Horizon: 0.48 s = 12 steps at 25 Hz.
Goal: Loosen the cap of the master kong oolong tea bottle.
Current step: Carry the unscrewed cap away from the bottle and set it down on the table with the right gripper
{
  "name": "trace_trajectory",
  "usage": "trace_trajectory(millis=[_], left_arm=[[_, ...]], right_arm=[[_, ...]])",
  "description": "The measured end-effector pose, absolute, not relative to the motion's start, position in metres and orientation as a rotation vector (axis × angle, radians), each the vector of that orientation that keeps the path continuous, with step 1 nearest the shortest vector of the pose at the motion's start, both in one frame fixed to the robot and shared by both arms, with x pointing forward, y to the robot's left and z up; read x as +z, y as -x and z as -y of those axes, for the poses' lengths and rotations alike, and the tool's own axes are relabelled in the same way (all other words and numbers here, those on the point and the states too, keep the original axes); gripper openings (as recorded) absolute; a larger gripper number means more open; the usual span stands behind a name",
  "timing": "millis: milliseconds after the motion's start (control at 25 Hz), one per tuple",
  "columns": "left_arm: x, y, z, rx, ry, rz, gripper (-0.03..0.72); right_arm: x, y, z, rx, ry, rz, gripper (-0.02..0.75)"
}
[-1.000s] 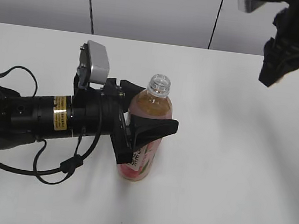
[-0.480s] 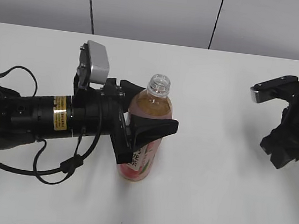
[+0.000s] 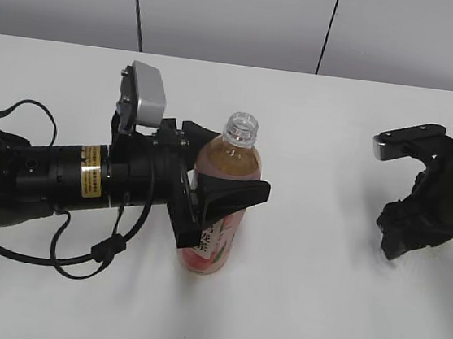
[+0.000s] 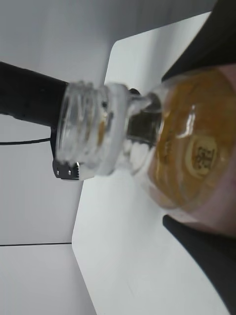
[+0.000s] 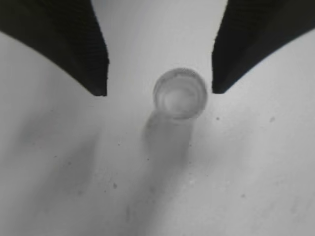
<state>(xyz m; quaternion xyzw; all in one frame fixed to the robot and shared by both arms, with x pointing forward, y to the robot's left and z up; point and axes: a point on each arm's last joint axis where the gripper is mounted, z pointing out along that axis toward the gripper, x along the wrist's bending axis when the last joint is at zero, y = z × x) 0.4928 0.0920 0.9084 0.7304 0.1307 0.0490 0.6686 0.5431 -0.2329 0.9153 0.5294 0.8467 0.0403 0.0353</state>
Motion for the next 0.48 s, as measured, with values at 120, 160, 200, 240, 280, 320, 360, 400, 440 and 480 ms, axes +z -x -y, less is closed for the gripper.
trace_trajectory(millis=[120,160,200,240,280,320,360,400,440,480], left_arm=[[0.908,-0.493,-0.092,0.11,-1.647,-0.295,0.458],[0.908,-0.493,-0.092,0.11,-1.647,-0.295,0.458],[0.908,-0.493,-0.092,0.11,-1.647,-0.295,0.458],[0.908,-0.493,-0.092,0.11,-1.647,-0.295,0.458],[0.908,-0.493,-0.092,0.11,-1.647,-0.295,0.458],[0.908,-0.493,-0.092,0.11,-1.647,-0.295,0.458],[0.908,-0.493,-0.092,0.11,-1.647,-0.295,0.458],[0.908,-0.493,-0.092,0.11,-1.647,-0.295,0.458],[0.908,-0.493,-0.092,0.11,-1.647,-0.295,0.458],[0.908,-0.493,-0.092,0.11,-1.647,-0.295,0.458]], right_arm=[[0.913,-0.543,0.233,0.12,-1.673,-2.583,0.603],[0.913,-0.543,0.233,0.122,-1.696,-2.569,0.605],[0.914,-0.544,0.232,0.125,-1.722,-2.552,0.596],[0.915,-0.545,0.232,0.124,-1.746,-2.538,0.585],[0.917,-0.545,0.232,0.117,-1.775,-2.525,0.578],[0.92,-0.545,0.232,0.113,-1.799,-2.513,0.574],[0.924,-0.543,0.233,0.104,-1.818,-2.508,0.571],[0.93,-0.541,0.233,0.105,-1.833,-2.497,0.571],[0.937,-0.538,0.234,0.106,-1.843,-2.491,0.568],[0.946,-0.535,0.234,0.11,-1.848,-2.485,0.567]])
